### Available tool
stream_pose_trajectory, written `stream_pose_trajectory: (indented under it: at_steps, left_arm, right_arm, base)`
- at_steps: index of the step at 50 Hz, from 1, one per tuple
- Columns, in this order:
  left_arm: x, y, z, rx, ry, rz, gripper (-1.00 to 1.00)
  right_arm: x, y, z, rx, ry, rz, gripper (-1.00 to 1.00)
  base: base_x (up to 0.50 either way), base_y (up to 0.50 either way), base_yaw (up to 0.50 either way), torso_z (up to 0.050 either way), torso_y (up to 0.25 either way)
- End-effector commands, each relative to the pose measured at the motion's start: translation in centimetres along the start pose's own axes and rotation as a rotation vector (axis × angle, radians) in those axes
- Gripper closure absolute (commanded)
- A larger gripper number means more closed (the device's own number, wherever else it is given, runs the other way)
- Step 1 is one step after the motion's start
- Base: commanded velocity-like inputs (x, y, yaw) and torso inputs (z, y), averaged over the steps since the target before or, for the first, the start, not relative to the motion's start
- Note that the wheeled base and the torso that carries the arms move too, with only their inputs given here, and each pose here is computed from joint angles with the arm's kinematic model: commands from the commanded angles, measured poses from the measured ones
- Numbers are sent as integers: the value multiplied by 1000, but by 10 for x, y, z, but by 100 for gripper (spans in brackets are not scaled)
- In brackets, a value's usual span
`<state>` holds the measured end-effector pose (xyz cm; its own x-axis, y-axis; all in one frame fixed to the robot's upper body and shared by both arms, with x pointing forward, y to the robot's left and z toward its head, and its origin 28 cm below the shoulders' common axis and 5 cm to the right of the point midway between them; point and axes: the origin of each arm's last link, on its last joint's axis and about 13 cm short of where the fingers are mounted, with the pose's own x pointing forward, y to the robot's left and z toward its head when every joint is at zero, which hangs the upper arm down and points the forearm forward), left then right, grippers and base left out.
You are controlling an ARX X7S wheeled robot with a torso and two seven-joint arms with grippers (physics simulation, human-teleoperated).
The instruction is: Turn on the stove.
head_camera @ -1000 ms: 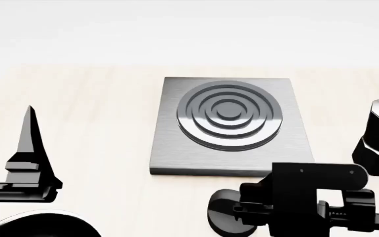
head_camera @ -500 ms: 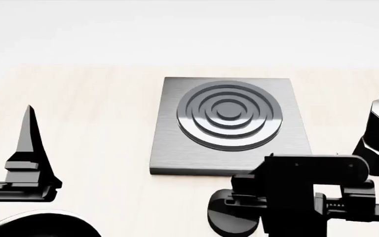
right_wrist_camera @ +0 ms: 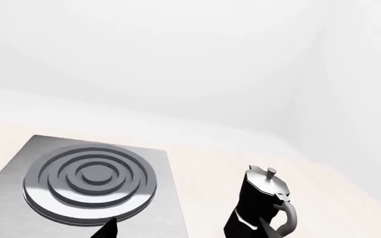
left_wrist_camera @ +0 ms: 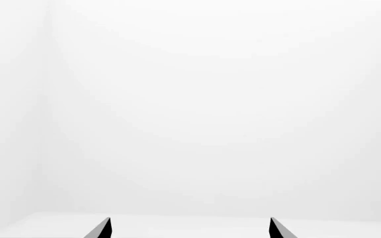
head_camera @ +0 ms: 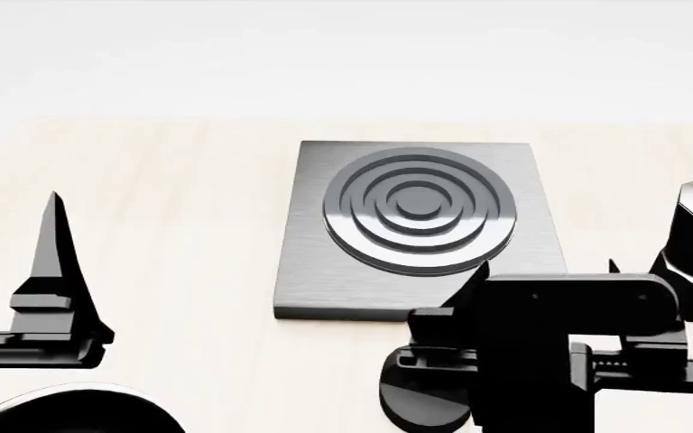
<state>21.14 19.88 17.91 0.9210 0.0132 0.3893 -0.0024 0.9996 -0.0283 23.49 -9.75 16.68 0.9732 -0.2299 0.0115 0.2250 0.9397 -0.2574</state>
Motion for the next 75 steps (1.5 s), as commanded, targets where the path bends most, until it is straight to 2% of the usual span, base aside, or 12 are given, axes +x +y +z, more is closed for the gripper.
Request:
stream_pose_trajectory:
  at_steps: [1,10,75]
  left_arm:
    - [0,0,0,-1,0,2,-100]
    - [0,0,0,1,-2,1,-100]
    - [-2,0,4,-1,-16,-3,-100]
  right_arm:
    - [-5,0,6,-14,-42,13,-100]
    - [-7,1,9,-37,-68,28,-100]
    - [-25,-2,29,-33,-205,42,-100]
  base:
    - [0,0,0,0,0]
    - [0,0,0,0,0]
    - [0,0,0,0,0]
